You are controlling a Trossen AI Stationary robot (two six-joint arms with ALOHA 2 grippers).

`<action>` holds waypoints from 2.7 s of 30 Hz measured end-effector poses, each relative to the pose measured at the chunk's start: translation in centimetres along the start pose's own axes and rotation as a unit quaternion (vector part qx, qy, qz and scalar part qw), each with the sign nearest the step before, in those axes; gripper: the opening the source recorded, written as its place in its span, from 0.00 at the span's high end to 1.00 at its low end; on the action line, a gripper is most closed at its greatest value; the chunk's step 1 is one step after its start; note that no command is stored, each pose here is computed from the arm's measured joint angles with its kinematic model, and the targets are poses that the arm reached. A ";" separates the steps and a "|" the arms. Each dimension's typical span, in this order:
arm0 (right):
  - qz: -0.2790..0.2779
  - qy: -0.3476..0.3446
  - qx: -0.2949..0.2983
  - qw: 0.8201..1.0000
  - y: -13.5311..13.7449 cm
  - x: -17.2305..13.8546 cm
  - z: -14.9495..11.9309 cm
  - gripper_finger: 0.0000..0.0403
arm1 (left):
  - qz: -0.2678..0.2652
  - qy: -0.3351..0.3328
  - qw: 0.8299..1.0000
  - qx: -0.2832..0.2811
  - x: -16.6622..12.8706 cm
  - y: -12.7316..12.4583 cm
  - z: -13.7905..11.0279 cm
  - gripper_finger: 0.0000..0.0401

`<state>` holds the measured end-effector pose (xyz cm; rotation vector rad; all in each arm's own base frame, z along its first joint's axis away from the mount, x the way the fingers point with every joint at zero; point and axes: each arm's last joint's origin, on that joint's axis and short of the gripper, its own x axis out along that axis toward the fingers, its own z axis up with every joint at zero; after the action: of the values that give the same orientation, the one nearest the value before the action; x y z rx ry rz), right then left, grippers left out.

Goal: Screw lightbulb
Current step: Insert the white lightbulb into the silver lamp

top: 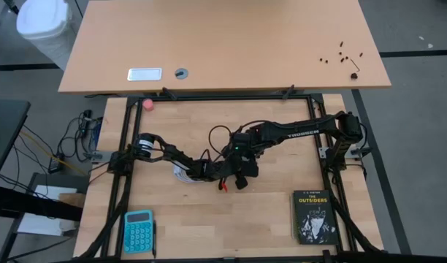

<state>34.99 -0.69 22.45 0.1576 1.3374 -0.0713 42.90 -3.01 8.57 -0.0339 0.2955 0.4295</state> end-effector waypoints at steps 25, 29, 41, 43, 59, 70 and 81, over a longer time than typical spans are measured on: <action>-0.010 0.006 0.152 0.988 0.0 0.0 -0.2 0.33 | 0.001 0.001 1.000 -0.012 0.0 0.0 0.0 0.54; -0.013 0.007 0.175 0.984 0.0 0.0 -0.2 0.34 | 0.003 0.001 1.000 -0.012 0.0 0.0 -0.1 0.54; -0.016 0.003 0.117 0.993 -0.1 0.0 -0.1 0.24 | 0.004 0.002 1.000 -0.013 0.0 0.0 -0.1 0.54; -0.014 -0.003 0.097 0.995 0.0 -0.1 0.0 0.21 | 0.004 0.002 1.000 -0.012 0.0 0.1 0.0 0.54; -0.012 -0.061 0.046 0.997 -0.7 -4.3 -0.7 0.13 | 0.004 0.002 1.000 -0.011 0.1 0.1 0.0 0.54; -0.005 -0.108 0.047 0.993 -0.6 -7.0 -1.4 0.13 | 0.004 0.003 1.000 -0.010 0.0 0.1 0.0 0.54; -0.078 -0.225 0.016 0.971 1.4 -13.6 -5.9 0.17 | 0.005 0.007 1.000 -0.007 0.0 0.1 -0.1 0.54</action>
<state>26.33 1.04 34.41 0.0567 0.8931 -0.2481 42.87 -2.95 8.47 -0.0493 0.3057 0.4422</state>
